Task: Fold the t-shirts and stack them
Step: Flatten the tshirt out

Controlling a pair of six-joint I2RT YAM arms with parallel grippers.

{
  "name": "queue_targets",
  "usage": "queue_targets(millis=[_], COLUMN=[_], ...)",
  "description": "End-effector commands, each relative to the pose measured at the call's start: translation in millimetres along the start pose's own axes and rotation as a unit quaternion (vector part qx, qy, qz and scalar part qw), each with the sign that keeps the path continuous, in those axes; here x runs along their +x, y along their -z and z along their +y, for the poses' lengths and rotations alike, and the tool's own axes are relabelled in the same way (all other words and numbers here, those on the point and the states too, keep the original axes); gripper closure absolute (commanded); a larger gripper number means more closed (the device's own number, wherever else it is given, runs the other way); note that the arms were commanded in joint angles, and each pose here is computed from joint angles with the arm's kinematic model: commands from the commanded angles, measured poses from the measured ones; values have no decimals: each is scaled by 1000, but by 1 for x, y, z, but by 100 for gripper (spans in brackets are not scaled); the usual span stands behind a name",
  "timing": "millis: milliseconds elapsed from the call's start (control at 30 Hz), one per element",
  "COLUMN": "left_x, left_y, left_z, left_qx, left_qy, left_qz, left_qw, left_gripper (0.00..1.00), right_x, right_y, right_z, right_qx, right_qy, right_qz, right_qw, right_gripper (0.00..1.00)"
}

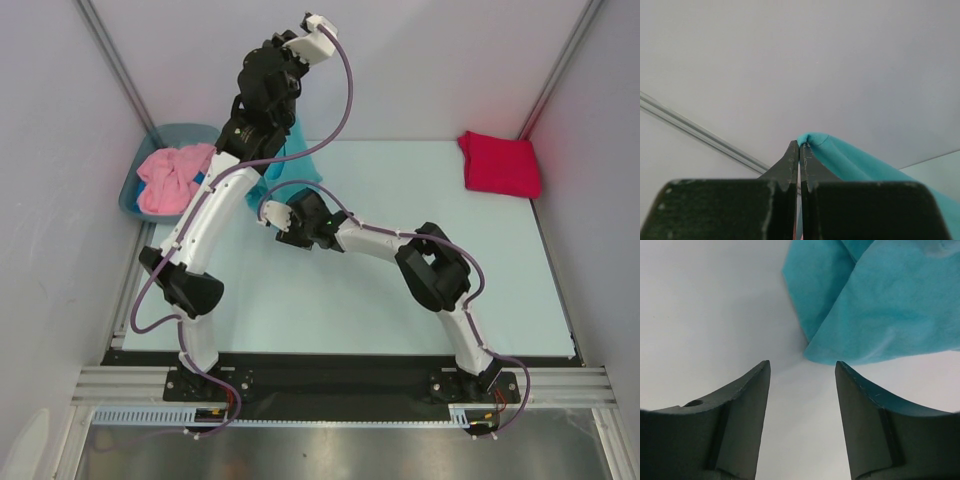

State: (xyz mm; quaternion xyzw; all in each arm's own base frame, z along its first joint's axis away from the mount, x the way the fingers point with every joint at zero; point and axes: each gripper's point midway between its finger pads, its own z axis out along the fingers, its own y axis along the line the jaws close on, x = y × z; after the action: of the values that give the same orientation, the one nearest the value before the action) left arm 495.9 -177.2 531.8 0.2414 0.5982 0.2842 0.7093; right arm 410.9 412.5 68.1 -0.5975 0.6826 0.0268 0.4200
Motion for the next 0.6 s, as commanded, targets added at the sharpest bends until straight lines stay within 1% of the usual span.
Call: queue_targets(millis=[0, 100, 133, 200, 567], left_x=[-26, -27, -27, -28, -30], left_y=[10, 12, 12, 12, 15], left_z=[44, 46, 47, 47, 51], left_qx=[-44, -45, -46, -46, -49], left_qy=[38, 38, 40, 40, 46], left_qz=[-41, -42, -42, -43, -46], left_qw=[997, 997, 997, 997, 997], left_gripper=[100, 100, 100, 100, 100], right_x=[2, 5, 5, 6, 20], right_y=[-5, -6, -7, -8, -18], right_z=[1, 2, 2, 0, -7], right_qx=[9, 9, 10, 13, 23], right_qy=[-1, -2, -3, -4, -12], right_qz=[1, 2, 2, 3, 13], right_qw=[1000, 1000, 1000, 1000, 1000], right_gripper=[41, 43, 48, 50, 49])
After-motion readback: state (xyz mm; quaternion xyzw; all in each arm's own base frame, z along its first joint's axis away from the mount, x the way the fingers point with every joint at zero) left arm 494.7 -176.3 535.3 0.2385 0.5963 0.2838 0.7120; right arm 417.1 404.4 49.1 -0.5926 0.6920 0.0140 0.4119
